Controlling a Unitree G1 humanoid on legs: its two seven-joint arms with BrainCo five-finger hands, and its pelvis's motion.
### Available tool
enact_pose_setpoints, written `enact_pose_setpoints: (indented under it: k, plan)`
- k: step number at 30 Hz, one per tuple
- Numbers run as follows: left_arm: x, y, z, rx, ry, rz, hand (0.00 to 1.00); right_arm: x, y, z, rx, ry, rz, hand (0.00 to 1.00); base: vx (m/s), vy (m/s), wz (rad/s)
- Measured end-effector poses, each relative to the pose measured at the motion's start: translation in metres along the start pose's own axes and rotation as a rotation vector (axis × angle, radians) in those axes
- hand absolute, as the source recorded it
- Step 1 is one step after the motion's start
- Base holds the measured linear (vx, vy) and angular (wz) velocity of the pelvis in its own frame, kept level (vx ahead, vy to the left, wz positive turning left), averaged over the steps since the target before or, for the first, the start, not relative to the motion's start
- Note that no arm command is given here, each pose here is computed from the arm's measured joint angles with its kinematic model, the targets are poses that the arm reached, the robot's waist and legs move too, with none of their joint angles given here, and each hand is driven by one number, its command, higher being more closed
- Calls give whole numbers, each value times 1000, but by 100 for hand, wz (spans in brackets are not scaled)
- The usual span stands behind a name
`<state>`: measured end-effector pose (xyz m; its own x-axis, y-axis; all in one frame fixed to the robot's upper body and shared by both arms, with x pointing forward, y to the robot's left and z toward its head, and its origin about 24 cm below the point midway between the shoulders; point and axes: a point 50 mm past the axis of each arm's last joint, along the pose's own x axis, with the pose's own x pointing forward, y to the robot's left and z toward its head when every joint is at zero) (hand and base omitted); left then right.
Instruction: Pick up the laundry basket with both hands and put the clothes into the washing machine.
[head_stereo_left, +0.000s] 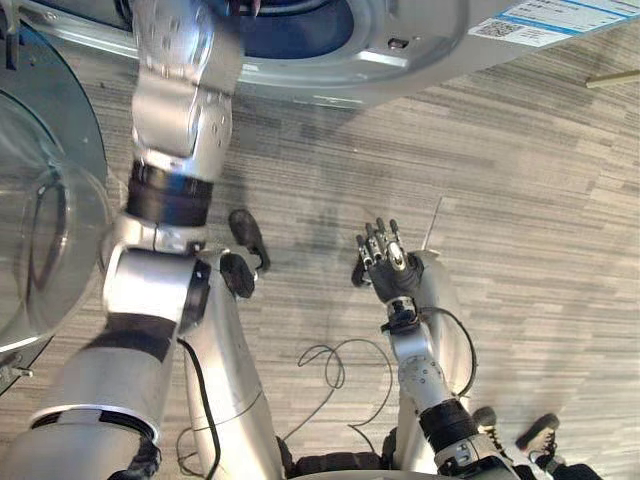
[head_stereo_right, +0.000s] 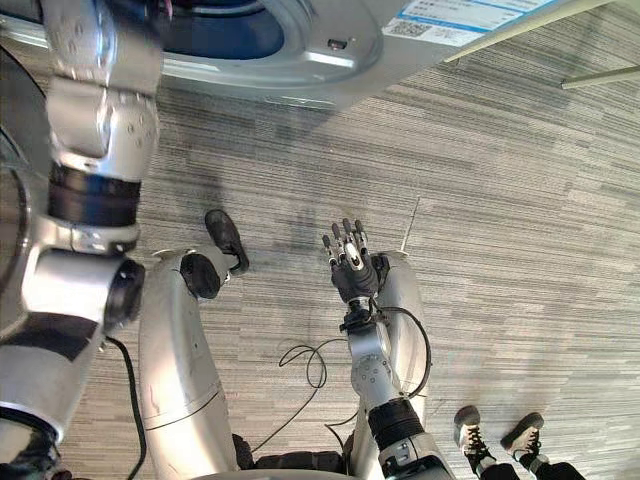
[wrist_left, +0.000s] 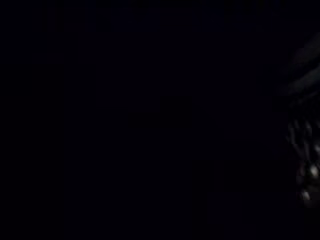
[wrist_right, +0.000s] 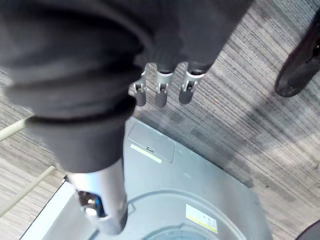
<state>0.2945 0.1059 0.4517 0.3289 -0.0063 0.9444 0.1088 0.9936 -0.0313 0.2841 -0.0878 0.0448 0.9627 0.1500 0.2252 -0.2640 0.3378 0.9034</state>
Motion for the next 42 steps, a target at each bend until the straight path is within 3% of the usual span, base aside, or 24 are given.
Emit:
enact_pose_setpoints:
  k: [4, 7, 8, 10, 12, 16, 18, 21, 25, 30, 35, 42]
  plan:
    - [28, -3, 24, 23, -46, -70, 100, 1, 2, 0, 2, 8, 10, 0, 0, 0, 0]
    - [57, 4, 62, -152, -85, -15, 100, 4, 10, 2, 8, 1, 39, 0, -20, 8, -4]
    - [66, 13, 76, -161, -117, 16, 0, 4, 12, 3, 9, -1, 48, 0, -19, 17, -12]
    - [70, 20, 87, -153, -145, 44, 0, 4, 13, 3, 10, 4, 51, 0, -5, 20, -11]
    - [74, 20, 85, -7, -159, 64, 0, 3, 12, 7, -1, 5, 54, 0, 0, 13, -2]
    - [66, 10, 58, 763, -209, -36, 0, 2, 11, 13, -27, -7, 70, 0, -11, 12, 7]
    - [33, 10, 2, 1289, -232, -232, 0, 0, 9, 10, -56, 30, 107, 0, -37, -4, 3]
    - [-15, 11, -62, 1565, -149, -531, 0, 0, 12, 4, -71, 66, 138, 0, -56, -9, 1]
    - [-22, 25, -77, 1655, -58, -573, 0, 0, 13, -1, -57, 87, 141, 0, -51, -3, 2]
    - [-11, 24, -67, 1628, -56, -529, 0, 0, 12, -1, -49, 89, 142, 0, 0, 0, 0]
    - [18, 30, -44, 1306, 71, -256, 0, 0, 14, -3, -38, 86, 138, 0, -20, 23, -2]
    - [47, 42, -1, 1298, -23, -3, 0, 0, 17, -6, -42, 81, 150, 0, -41, 17, -6]
